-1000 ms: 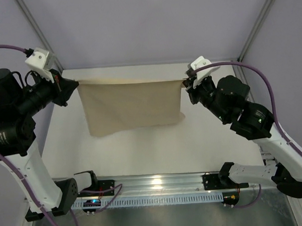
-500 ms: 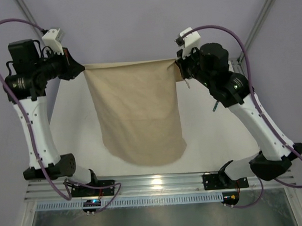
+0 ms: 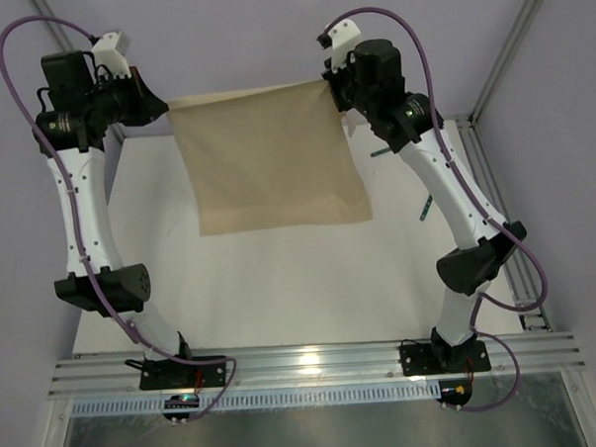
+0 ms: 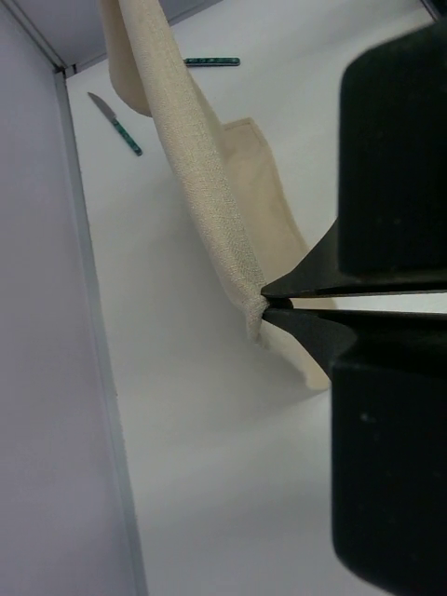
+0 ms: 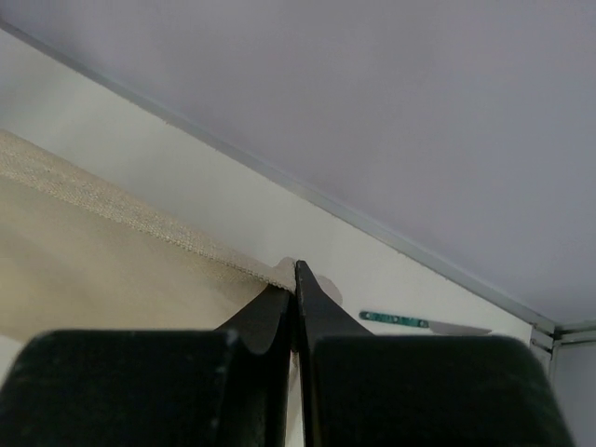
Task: Fold the napkin into a case and place the utensils inside
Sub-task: Flatten out the crumpled napkin at the center of the board.
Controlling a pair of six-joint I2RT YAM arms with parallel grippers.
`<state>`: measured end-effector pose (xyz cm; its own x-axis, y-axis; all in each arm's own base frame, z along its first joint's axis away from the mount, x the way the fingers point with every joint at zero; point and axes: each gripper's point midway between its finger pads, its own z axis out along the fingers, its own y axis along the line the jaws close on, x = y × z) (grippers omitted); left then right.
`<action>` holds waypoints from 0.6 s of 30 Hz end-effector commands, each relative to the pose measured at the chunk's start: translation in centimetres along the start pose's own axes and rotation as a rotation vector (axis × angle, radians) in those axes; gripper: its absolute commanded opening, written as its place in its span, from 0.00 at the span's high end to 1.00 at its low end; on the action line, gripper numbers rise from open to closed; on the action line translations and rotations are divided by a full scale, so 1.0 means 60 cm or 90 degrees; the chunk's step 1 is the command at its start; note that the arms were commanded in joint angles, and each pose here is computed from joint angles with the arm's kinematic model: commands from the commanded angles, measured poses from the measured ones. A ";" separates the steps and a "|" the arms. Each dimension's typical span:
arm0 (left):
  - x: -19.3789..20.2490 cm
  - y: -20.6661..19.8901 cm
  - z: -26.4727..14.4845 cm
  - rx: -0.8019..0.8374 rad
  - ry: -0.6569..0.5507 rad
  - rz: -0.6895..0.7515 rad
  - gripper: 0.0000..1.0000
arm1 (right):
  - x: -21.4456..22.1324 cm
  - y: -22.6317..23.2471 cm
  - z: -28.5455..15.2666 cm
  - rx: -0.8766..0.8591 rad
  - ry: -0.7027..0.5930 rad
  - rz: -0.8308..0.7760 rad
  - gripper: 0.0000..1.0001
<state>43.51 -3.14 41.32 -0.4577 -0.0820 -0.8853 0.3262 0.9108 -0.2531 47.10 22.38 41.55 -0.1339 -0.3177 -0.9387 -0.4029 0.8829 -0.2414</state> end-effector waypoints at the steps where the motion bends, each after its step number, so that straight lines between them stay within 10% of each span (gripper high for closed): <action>1: -0.070 0.026 -0.041 -0.080 -0.093 0.040 1.00 | -0.116 -0.124 -0.084 0.169 -0.118 -0.005 0.96; 10: -0.058 -0.082 -0.166 -0.016 -0.146 0.088 1.00 | -0.114 -0.098 -0.221 0.126 -0.142 -0.041 0.96; 18: 0.086 -0.102 -0.187 0.011 -0.048 0.091 1.00 | -0.003 -0.015 -0.270 0.046 -0.078 -0.017 0.96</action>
<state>29.02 -7.05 47.78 -0.2425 -0.0290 -0.9697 0.4882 0.8601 -0.1478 33.36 17.90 48.94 0.0720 -0.2989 -0.9516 -0.4148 0.8587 -0.3011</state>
